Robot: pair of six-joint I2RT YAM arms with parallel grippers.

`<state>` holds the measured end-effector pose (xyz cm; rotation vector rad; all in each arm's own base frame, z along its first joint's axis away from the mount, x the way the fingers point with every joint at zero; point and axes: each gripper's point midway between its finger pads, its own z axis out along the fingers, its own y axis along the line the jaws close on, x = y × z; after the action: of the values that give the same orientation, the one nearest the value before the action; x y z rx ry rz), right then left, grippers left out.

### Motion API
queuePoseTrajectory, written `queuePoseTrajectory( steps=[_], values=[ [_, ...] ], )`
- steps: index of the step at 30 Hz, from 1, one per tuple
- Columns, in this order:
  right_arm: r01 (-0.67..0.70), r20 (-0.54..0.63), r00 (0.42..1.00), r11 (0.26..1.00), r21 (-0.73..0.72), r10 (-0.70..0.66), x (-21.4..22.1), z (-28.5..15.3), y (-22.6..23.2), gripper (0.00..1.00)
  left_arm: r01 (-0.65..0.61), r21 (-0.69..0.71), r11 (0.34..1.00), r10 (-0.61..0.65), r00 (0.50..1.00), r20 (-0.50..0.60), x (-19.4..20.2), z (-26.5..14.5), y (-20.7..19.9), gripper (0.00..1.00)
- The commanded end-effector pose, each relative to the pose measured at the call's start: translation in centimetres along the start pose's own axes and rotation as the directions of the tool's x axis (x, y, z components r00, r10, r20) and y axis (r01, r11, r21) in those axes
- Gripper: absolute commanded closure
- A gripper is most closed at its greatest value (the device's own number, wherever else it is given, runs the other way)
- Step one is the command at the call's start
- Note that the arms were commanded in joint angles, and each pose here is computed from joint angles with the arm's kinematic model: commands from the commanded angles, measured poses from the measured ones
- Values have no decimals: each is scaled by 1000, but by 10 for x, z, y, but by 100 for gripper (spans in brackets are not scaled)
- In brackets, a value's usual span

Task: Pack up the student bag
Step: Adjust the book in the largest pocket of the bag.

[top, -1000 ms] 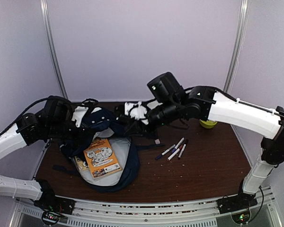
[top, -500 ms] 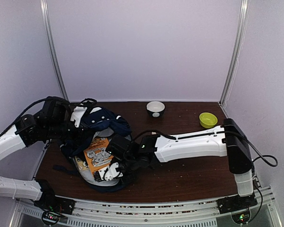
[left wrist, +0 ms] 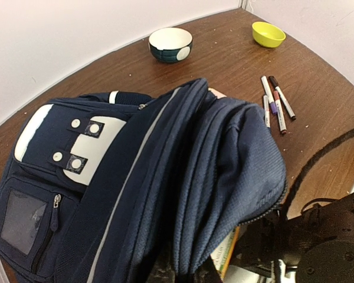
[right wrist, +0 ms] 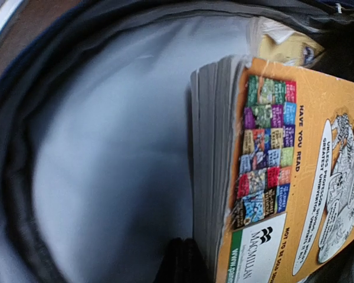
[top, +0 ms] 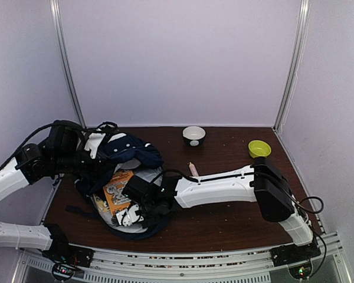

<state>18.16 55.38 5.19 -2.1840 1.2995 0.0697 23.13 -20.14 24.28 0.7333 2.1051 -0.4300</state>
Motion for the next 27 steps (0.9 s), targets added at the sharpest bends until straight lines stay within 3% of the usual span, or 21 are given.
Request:
queuePoseTrajectory(
  steps=[1, 6, 12, 17, 21, 27],
  values=[
    [-48, -52, 997, 972, 228, 62, 14, 13, -66, 100, -25, 79, 997, 11, 984, 177, -41, -15, -14, 100],
    [-99, -6, 994, 914, 393, 110, 9, 0, -122, 100, -36, 129, 991, 14, 985, 172, -34, -15, -23, 100],
    [-99, -16, 993, 879, 466, 120, 12, 8, -144, 100, -53, 135, 989, 29, 984, 175, -32, -17, -24, 100],
    [-120, 27, 993, 944, 306, 117, 6, -13, -104, 99, -21, 60, 998, 11, 986, 165, -26, -11, -10, 100],
    [-13, 102, 995, 999, 51, 7, 7, -58, -33, 89, 1, -7, 1000, 0, 988, 152, -25, -4, 2, 100],
    [-77, 102, 992, 996, -46, 81, 50, -123, 7, 85, 22, 12, 1000, -23, 994, 106, -18, 7, 1, 100]
  ],
)
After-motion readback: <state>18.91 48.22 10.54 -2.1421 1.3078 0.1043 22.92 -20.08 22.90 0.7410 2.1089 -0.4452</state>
